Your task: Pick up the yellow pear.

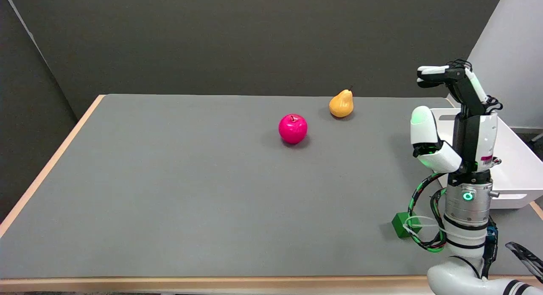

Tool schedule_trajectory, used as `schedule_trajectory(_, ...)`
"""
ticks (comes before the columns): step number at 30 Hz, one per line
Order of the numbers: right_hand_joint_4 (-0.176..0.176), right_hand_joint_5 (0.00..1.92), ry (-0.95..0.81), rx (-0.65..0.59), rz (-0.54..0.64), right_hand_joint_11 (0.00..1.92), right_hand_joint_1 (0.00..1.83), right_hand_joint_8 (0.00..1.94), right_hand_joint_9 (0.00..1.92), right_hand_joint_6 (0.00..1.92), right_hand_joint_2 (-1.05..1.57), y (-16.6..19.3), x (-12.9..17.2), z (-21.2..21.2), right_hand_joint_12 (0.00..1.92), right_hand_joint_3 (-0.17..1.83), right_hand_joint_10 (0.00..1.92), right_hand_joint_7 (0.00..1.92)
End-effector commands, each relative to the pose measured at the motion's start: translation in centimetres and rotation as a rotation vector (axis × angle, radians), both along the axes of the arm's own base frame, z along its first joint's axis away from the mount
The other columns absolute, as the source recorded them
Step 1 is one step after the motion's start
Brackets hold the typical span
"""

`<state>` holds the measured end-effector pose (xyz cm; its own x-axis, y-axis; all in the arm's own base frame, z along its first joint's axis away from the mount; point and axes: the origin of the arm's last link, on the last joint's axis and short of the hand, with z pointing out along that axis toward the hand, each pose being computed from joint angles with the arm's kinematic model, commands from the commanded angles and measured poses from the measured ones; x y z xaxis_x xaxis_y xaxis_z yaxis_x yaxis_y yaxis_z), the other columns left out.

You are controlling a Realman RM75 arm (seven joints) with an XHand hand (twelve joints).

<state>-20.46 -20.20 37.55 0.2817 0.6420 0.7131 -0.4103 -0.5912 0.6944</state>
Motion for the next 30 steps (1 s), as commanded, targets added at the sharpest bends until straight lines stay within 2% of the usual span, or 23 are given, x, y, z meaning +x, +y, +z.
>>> schedule_trajectory(1, 0.012, 0.49, -0.011, -0.039, 0.005, 0.20, 0.64, 0.82, 0.61, 1.10, 0.85, 0.0, 0.4, 0.8, 1.66, 0.87, 1.23, 0.64)
schedule_trajectory(8, 0.012, 0.49, 0.030, -0.098, -0.046, 0.17, 0.64, 0.83, 0.61, 1.11, 0.85, -2.8, 2.1, 1.5, 1.68, 0.87, 1.24, 0.65)
schedule_trajectory(13, 0.026, 0.45, 0.082, -0.159, -0.176, 0.15, 0.64, 0.78, 0.58, 1.08, 0.84, -7.0, 3.7, 2.5, 1.63, 0.90, 1.22, 0.63)
schedule_trajectory(15, 0.023, 0.41, 0.085, -0.188, -0.236, 0.12, 0.63, 0.70, 0.56, 0.95, 0.81, -8.9, 4.3, 3.0, 1.61, 0.97, 1.14, 0.60)
schedule_trajectory(18, 0.018, 0.33, 0.073, -0.220, -0.288, 0.09, 0.58, 0.61, 0.47, 0.84, 0.84, -11.5, 4.9, 3.7, 1.38, 0.91, 1.06, 0.53)
schedule_trajectory(22, 0.019, 0.29, 0.090, -0.243, -0.299, 0.03, 0.50, 0.51, 0.37, 0.68, 0.79, -15.6, 6.5, 4.2, 1.18, 1.00, 0.90, 0.44)
schedule_trajectory(26, 0.013, 0.28, 0.141, -0.235, -0.372, 0.01, 0.48, 0.44, 0.28, 0.61, 0.77, -19.6, 8.5, 4.5, 1.09, 1.02, 0.79, 0.37)
schedule_trajectory(30, -0.002, 0.22, 0.203, -0.243, -0.511, 0.00, 0.47, 0.35, 0.15, 0.47, 0.71, -22.9, 8.4, 5.1, 0.98, 1.04, 0.67, 0.25)
